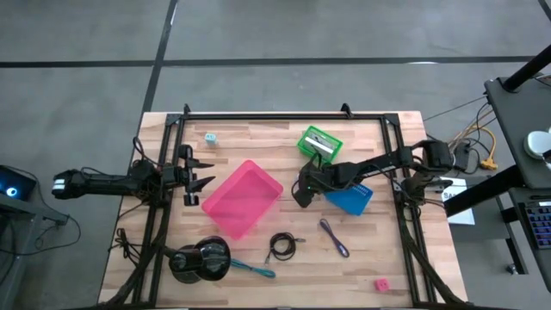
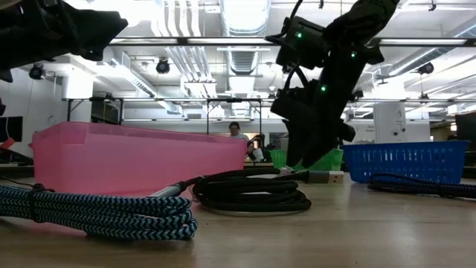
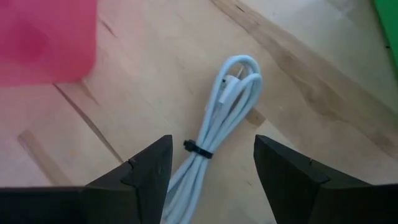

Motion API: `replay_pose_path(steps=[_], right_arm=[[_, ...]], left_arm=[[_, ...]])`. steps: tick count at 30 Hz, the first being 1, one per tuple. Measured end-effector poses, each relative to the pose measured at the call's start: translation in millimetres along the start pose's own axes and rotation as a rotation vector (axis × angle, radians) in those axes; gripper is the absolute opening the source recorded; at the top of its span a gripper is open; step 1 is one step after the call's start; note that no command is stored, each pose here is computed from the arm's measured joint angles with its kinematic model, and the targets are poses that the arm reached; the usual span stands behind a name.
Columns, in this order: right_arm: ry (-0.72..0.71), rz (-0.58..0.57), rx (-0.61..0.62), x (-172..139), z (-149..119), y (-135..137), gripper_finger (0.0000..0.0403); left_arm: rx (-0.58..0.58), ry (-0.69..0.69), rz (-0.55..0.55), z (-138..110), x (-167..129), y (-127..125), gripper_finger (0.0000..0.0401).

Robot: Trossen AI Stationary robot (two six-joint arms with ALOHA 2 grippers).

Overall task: Pick and place items into bin
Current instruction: Put the white charger cable into the pink bin

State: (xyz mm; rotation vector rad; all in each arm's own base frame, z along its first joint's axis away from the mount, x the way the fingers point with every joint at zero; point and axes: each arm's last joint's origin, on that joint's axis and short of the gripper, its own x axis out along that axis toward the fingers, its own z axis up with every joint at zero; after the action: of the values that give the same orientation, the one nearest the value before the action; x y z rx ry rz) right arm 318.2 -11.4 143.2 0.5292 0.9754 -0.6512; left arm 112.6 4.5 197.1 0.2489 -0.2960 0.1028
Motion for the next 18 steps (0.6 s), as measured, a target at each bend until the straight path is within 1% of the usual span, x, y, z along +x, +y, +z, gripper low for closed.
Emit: replay_pose_path(steps=[5,10,14,18], right_arm=[[-0.002,0.005,-0.001,0.0,-0.1,0.8,0.021],[0.027,-0.012,-0.011,10.5,-3.9,1.3,0.021],[0.057,-0.003,-0.015,17.3,-4.5,4.3,0.021],[0.068,0.021,-0.024,15.0,-0.7,8.3,0.021]], left_arm=[[0.0,0.001,0.0,-0.1,0.0,0.0,0.0145],[0.0,0.001,0.0,-0.1,0.0,0.0,0.0145],[0.0,0.001,0.0,-0.1,0.0,0.0,0.0145],[0.0,0.001,0.0,-0.1,0.0,0.0,0.0145]])
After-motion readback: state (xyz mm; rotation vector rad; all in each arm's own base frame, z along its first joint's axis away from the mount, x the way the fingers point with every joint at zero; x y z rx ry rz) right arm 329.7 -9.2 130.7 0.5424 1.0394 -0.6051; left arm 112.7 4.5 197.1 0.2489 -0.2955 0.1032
